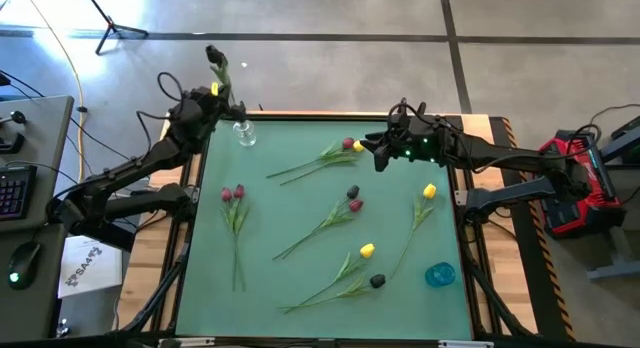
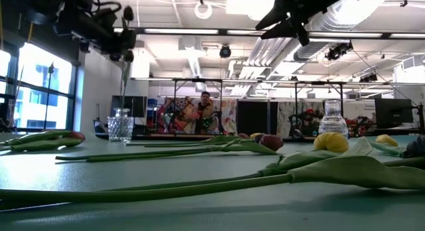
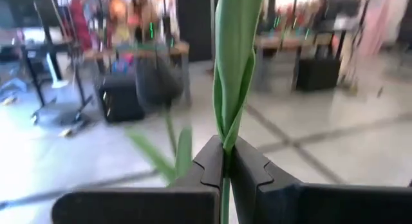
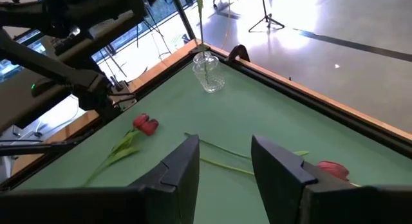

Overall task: Sort flowers into vase by color
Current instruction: Put the black flower into the left transparent vase

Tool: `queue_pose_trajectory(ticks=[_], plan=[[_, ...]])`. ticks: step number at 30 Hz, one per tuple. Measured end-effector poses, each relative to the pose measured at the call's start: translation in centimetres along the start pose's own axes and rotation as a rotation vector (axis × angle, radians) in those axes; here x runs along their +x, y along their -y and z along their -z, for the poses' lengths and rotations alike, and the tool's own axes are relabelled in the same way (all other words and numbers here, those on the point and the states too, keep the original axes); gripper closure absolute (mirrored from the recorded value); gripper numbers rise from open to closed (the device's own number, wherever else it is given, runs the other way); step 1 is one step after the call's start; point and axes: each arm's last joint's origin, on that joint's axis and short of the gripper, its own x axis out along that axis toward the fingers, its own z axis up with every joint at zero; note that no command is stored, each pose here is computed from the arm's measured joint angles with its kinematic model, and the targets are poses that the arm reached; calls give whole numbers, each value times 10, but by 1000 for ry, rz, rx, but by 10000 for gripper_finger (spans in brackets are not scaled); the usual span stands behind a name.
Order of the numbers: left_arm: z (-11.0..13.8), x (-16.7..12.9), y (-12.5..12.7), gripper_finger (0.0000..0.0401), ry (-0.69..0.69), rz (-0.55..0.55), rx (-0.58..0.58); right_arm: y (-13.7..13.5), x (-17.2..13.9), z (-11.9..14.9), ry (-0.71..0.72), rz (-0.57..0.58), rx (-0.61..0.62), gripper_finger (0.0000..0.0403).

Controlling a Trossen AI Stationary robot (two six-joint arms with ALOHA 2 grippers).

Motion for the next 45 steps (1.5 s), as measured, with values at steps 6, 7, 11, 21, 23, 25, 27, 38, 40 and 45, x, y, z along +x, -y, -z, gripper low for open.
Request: queue_pose_trajectory(ticks=[6, 7, 11, 21, 23, 25, 27, 38, 40, 45], plan=[[15, 6, -1, 401, -119, -4, -32, 0, 0, 0, -1, 0, -10, 273], [16, 7, -1, 401, -124, -8, -34, 0, 0, 0, -1, 0, -10, 273], [22, 14, -2, 399, -153, -30, -58, 0, 0, 1, -8, 3, 3, 273], [31, 17, -5, 314, -224, -72, -210, 4, 0, 9, -84, 52, 86, 273], [33, 16, -5, 289, -249, -58, -219, 6, -1, 11, -107, 78, 129, 273], [32, 16, -4, 265, -290, -51, -217, 9, -2, 16, -143, 127, 185, 273], [29, 15, -5, 242, -321, -54, -196, 15, -3, 21, -196, 186, 228, 273], [-12, 14, -6, 165, -372, -51, -92, 30, -14, 44, -468, 337, 408, 273], [-13, 12, -7, 162, -413, -41, -64, 32, -16, 47, -503, 362, 408, 273], [-23, 4, -5, 160, -473, 20, -43, 38, -15, 66, -605, 366, 371, 273]])
